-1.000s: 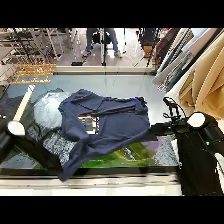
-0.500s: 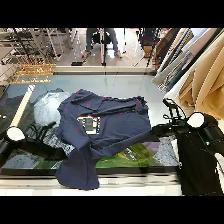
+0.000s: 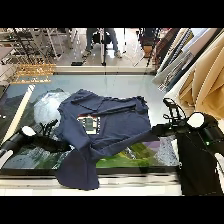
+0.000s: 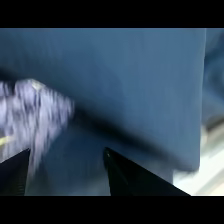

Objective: Fold the clothes and pants, and hang the long-sleeved shirts on hangers.

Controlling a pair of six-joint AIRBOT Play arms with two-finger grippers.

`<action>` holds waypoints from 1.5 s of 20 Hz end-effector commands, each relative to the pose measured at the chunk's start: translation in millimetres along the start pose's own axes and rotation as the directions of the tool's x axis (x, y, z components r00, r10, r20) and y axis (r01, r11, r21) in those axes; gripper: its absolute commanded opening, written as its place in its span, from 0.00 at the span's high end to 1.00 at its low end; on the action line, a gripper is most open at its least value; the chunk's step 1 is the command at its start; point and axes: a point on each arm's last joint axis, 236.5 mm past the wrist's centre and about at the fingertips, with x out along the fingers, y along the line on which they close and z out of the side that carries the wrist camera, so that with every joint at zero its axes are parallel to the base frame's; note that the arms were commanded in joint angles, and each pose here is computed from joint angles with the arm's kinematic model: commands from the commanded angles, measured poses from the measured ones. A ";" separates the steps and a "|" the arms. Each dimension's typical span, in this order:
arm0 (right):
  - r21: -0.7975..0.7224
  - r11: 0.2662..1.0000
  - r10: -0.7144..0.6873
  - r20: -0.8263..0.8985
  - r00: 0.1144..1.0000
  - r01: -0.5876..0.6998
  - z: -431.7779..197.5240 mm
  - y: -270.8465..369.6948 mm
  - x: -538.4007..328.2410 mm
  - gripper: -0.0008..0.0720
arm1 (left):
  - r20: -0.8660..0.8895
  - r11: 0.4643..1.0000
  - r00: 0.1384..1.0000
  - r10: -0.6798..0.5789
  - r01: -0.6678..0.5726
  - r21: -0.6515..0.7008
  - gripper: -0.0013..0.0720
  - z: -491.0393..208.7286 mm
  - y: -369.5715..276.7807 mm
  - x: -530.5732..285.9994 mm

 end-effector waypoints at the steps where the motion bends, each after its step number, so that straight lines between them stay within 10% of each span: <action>1: 0.000 1.000 -0.002 0.012 1.000 0.002 2.9 -0.3 0.0 0.96 | 0.219 0.997 0.976 -0.001 0.019 -0.081 0.28 54.4 6.7 3.1; 6: 0.000 1.000 -0.007 0.030 1.000 0.007 7.3 -1.4 -0.1 0.96 | 0.389 0.981 0.921 -0.011 0.085 -0.175 0.29 94.9 2.6 -8.5; 12: 0.000 1.000 -0.008 0.035 0.999 0.008 8.4 -1.7 -0.2 0.96 | 0.480 0.971 0.877 0.012 0.103 -0.213 0.83 116.8 6.1 -17.7; 22: 0.000 1.000 -0.003 0.016 1.000 0.003 4.0 -0.6 0.0 0.96 | 0.133 0.998 0.989 -0.070 0.070 0.001 0.50 32.6 -11.8 10.5; 30: 0.000 1.000 -0.004 0.018 1.000 0.004 4.4 -0.6 0.0 0.96 | -0.105 0.983 0.984 -0.146 0.156 0.095 0.49 -24.8 -29.7 11.1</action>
